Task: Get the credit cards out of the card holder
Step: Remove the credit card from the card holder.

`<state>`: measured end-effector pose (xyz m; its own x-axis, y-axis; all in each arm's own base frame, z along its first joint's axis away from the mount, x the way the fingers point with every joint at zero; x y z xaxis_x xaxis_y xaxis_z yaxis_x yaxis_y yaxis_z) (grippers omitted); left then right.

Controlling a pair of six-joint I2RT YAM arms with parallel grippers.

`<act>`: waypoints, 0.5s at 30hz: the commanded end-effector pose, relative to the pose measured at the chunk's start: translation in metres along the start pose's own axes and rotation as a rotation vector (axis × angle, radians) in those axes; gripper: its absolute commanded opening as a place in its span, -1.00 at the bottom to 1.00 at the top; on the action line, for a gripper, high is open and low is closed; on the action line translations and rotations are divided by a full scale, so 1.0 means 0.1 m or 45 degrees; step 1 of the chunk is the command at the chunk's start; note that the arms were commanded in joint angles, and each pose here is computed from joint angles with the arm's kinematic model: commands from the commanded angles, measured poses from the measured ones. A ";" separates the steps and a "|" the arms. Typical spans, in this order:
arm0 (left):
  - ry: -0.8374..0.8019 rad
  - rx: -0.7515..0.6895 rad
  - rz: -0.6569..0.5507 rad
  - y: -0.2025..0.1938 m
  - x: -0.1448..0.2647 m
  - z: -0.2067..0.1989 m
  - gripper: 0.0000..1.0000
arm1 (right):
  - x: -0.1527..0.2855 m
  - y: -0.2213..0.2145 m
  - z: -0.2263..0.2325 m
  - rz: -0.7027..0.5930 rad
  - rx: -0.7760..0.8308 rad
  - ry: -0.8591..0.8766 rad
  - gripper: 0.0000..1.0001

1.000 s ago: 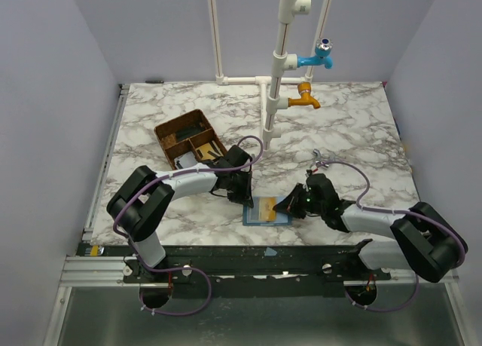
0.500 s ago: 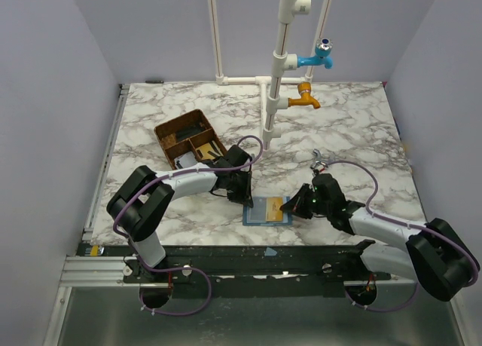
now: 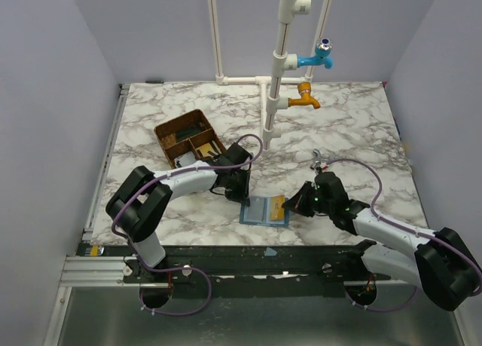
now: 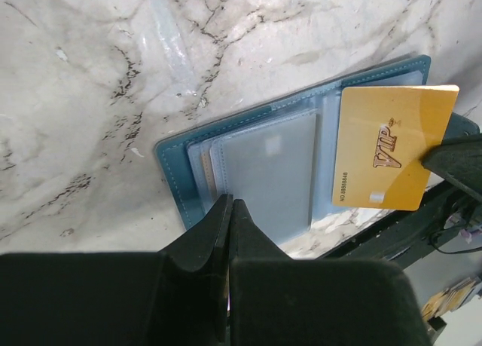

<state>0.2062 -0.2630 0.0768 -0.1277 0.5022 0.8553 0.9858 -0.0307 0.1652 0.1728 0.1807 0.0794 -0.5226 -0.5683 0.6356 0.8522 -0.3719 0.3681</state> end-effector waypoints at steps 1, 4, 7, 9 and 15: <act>0.002 -0.055 -0.074 0.13 0.22 -0.10 -1.00 | 0.04 0.12 0.14 -0.032 0.014 0.032 -0.99; -0.038 -0.082 -0.110 0.19 0.36 -0.21 -0.95 | 0.07 0.17 0.23 -0.042 0.013 0.069 -0.99; -0.075 -0.101 -0.151 0.23 0.52 -0.30 -0.45 | 0.10 0.22 0.34 -0.051 0.014 0.107 -0.99; -0.116 -0.106 -0.174 0.26 0.62 -0.35 0.13 | 0.11 0.26 0.41 -0.059 0.016 0.131 -0.99; -0.294 -0.057 -0.235 0.32 0.92 -0.37 0.97 | 0.15 0.37 0.64 -0.058 0.015 0.217 -0.99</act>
<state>0.2218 -0.2580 0.1560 -0.2575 0.6075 0.7514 0.9474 0.0055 0.3201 0.1939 0.1979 0.1274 -0.5692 -0.6277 0.5311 0.8206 -0.3940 0.4139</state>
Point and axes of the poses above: each gripper's point midway between its finger pads, its own x axis back along the fingers, its own z axis along the line the jaws close on, y = z × x, the point moved 5 cm from there along x, back along the fingers, and after that the axes turned 6 degrees about x, right-handed, at the moved point
